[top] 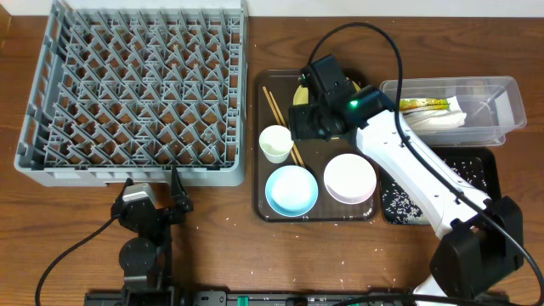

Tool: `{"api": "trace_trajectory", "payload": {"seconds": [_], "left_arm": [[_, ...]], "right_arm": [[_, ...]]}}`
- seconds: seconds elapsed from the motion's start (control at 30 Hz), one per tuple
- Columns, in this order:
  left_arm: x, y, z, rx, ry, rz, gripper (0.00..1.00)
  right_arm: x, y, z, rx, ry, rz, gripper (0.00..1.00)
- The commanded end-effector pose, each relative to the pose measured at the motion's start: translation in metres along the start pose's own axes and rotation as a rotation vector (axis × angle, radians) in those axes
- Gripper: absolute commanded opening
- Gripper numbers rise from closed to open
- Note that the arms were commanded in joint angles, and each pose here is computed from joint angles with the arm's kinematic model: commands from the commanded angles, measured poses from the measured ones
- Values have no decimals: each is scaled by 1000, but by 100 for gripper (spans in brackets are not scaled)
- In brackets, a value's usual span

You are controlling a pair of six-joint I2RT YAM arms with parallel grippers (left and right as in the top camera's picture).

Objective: Sort waste into correct bins and load items into the dishwasher
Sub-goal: 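Reach the right gripper to the white paper cup and grasp it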

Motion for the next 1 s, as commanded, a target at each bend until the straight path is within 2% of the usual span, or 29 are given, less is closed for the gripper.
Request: {"api": "trace_trajectory", "payload": {"seconds": [0.0, 0.27, 0.7, 0.97], "left_arm": [[3, -1, -17, 49, -8, 13, 92], [3, -1, -17, 49, -8, 13, 91], [3, -1, -17, 49, -8, 13, 92], [3, -1, -17, 49, -8, 13, 92]], "right_arm": [[8, 2, 8, -21, -28, 38, 65], [16, 4, 16, -49, -31, 77, 65], [42, 48, 57, -167, -16, 142, 66], [41, 21, 59, -123, -37, 119, 63]]}}
Point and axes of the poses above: each gripper's point midway between its finger pads, its own y axis back along the fingers, its own x axis along the line the jaws close on, z = x × y, the point moved 1 cm from there along y, back along the fingers, and after that the axes turned 3 degrees about -y, right-handed, at the moved point
